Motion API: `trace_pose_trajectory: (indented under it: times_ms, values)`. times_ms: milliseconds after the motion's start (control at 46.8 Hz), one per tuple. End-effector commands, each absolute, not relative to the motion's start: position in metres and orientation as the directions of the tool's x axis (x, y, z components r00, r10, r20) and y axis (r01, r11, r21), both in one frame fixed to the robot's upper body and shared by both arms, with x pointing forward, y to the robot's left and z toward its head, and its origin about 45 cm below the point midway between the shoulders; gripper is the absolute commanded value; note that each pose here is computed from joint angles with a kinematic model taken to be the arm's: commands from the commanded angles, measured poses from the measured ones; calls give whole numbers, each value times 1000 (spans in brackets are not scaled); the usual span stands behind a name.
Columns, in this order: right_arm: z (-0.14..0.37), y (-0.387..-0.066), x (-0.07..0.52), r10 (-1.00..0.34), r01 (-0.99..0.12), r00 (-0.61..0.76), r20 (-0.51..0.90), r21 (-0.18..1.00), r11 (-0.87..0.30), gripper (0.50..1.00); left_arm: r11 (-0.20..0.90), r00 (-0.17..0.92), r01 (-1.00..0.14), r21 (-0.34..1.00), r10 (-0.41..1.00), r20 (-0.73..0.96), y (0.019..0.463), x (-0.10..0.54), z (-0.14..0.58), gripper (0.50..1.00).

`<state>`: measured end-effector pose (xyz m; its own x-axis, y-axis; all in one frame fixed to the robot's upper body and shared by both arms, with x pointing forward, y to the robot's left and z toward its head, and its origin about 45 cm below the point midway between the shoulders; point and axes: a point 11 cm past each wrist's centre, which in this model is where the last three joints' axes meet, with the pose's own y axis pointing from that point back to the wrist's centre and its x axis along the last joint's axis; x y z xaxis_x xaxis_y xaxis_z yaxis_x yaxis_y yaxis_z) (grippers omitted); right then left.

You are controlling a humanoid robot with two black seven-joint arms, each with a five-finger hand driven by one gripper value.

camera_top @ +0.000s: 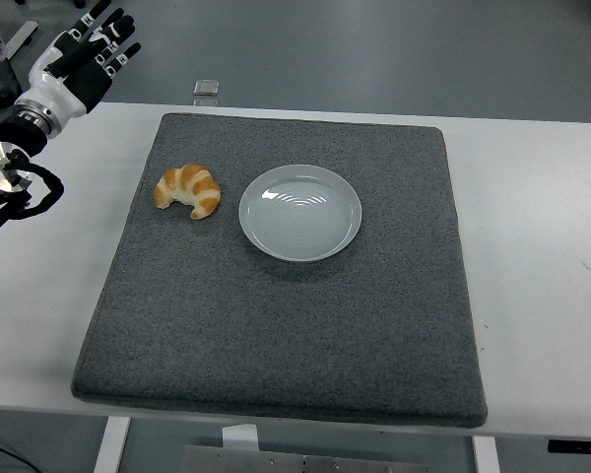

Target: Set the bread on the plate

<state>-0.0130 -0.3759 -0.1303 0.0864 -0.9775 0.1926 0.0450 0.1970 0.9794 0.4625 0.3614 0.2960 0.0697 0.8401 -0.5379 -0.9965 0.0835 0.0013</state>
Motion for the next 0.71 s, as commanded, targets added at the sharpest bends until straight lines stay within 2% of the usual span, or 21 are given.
trace_pose_trajectory:
  times_ms: [0,491,684]
  values:
    - [-130,-376,-13,-977,45,86,193,979,197,954,85,71,-996,1,841,-537,361,463,296,994]
    - [-130,-376,-14,-977,46,86,193,979,197,954,95,80,-996,2,849,-523,361,463,298,994]
    - [-130,-376,-14,-977,46,86,193,979,197,954,94,88,-996,-11,877,-473,376,462,312,994]
